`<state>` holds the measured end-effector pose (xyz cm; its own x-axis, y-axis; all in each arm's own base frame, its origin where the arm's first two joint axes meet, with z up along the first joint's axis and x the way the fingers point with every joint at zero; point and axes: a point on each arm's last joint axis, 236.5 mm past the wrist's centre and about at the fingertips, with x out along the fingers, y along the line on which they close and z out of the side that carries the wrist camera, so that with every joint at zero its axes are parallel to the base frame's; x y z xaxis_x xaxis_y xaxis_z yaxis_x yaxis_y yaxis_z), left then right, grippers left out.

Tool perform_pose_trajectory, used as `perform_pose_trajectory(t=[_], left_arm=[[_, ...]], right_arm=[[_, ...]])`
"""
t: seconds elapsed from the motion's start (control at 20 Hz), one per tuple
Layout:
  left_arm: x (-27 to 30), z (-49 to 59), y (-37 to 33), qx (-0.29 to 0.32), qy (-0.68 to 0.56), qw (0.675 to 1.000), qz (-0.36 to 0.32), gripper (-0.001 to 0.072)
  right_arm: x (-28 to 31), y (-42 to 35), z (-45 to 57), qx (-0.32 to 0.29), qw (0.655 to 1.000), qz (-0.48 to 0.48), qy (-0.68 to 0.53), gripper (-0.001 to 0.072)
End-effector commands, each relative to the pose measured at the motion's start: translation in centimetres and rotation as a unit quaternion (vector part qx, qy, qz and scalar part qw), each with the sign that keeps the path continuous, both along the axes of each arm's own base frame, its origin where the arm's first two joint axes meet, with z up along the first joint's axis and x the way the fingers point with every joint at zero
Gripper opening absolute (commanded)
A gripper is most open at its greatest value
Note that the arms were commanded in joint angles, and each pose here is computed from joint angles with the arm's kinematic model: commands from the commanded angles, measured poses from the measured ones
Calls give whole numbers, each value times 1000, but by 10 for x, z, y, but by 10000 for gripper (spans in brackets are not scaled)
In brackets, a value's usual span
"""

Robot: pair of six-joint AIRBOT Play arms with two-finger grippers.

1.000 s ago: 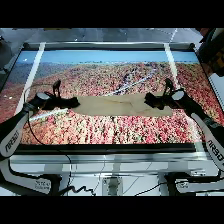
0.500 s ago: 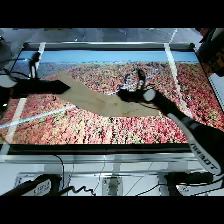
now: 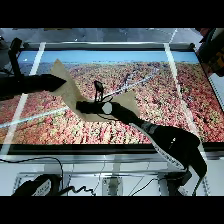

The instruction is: Fold the clothes and pants, and hang the long-sleeved shirts on hangers.

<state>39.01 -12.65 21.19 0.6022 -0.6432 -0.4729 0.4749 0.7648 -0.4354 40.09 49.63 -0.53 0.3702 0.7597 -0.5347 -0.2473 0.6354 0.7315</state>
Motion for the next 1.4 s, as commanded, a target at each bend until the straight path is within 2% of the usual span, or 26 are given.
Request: perform_pose_trajectory(t=[0.0,0.15,0.3,0.45,0.55,0.6,0.65,0.7,0.75,0.8,0.85,1.0,1.05,1.2,1.25,1.35], left_arm=[[9,-2,-6,-14,-2,1000,5,16],[15,-32,-40,-30,41,998,-33,16],[15,-73,-116,-76,102,988,-92,16],[4,-120,-211,-108,134,974,-147,16],[2,-153,-250,-106,142,974,-140,16],[10,-167,-260,-98,137,979,-119,92],[18,-174,-263,-95,131,982,-99,422],[22,-175,-264,-98,127,983,-89,708],[23,-172,-264,-100,124,983,-87,717],[25,-165,-261,-103,120,984,-87,716],[28,-159,-257,-106,114,984,-84,715],[39,-131,-235,-103,77,989,-79,715],[40,-121,-226,-91,55,991,-87,715],[41,-94,-198,-60,9,993,-99,714],[42,-84,-190,-58,-1,994,-97,714],[44,-65,-175,-63,-17,994,-87,713]], right_arm=[[19,-15,0,-28,999,3,-27,16],[71,-94,11,-61,997,-33,-20,17],[111,-197,25,-94,992,-79,4,16],[120,-296,26,-142,984,-103,39,16],[110,-342,14,-182,977,-86,64,16],[104,-364,8,-203,974,-75,74,16],[99,-385,2,-223,969,-67,81,16],[96,-404,-3,-237,965,-67,91,27],[95,-421,-7,-247,961,-75,99,157],[95,-433,-10,-250,959,-86,104,432],[94,-444,-14,-248,957,-96,112,566],[74,-450,-42,-236,954,-83,167,565],[62,-437,-53,-217,957,-53,185,565],[33,-380,-67,-102,970,49,217,566],[34,-369,-73,-85,970,56,220,567],[37,-354,-90,-88,970,57,221,578]])
